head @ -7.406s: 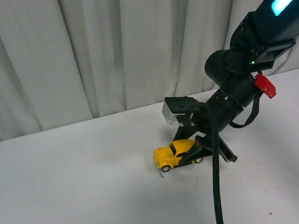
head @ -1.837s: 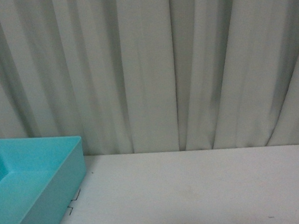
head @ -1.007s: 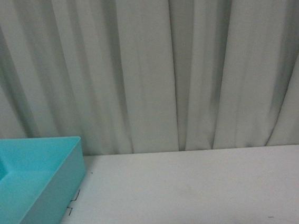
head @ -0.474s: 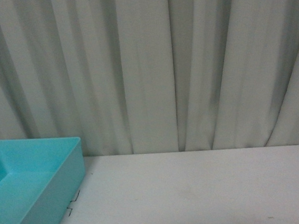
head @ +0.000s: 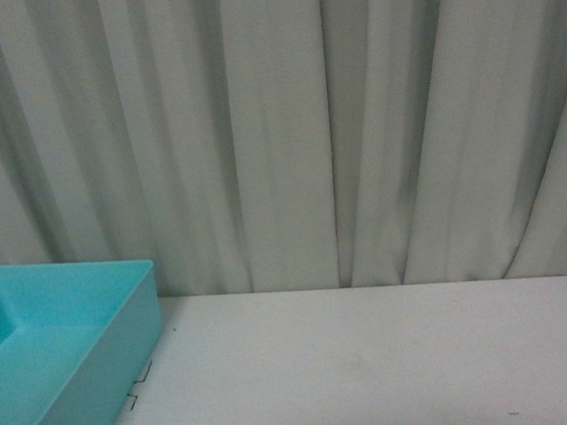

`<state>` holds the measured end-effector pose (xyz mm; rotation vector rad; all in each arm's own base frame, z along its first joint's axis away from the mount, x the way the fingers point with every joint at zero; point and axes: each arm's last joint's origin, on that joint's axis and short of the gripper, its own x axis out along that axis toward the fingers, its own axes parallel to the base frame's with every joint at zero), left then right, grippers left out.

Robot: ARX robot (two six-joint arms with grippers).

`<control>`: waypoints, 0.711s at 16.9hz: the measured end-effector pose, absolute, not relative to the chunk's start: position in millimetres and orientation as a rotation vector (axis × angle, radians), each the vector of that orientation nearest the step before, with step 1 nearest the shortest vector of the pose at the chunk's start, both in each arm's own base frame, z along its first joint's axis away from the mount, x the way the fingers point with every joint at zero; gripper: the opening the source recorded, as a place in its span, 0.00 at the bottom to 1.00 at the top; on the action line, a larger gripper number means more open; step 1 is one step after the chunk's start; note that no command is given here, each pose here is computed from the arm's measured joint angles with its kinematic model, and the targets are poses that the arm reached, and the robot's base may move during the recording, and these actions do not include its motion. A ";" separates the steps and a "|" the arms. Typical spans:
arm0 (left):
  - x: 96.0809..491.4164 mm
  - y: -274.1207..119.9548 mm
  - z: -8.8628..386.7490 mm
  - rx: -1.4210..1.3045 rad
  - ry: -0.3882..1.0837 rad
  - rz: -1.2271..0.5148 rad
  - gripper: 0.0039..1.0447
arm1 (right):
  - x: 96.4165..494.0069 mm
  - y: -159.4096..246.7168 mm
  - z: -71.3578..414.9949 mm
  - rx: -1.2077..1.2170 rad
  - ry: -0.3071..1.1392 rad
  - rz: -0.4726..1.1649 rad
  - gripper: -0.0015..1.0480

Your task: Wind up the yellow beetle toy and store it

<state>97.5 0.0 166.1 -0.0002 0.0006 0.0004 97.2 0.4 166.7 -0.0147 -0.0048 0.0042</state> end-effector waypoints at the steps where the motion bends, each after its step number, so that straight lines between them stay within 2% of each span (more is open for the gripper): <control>1: 97.5 0.0 166.1 0.000 0.001 0.000 0.94 | 97.2 0.4 166.7 -0.015 -0.005 0.004 0.63; 3: 97.6 -0.1 165.0 -0.005 0.017 -0.008 0.94 | 97.2 0.4 166.7 -0.015 -0.005 0.004 0.89; 4: 117.3 -10.0 178.0 -0.200 0.372 -0.243 0.94 | 97.2 0.4 166.7 -0.014 -0.005 0.005 0.93; 7: 172.6 -55.8 190.2 -0.208 0.385 -0.442 0.94 | 97.2 0.4 166.7 -0.014 -0.005 0.003 0.94; 12: 247.9 -125.5 164.2 0.047 0.426 -0.689 0.94 | 97.3 0.4 166.5 -0.014 -0.003 0.004 0.94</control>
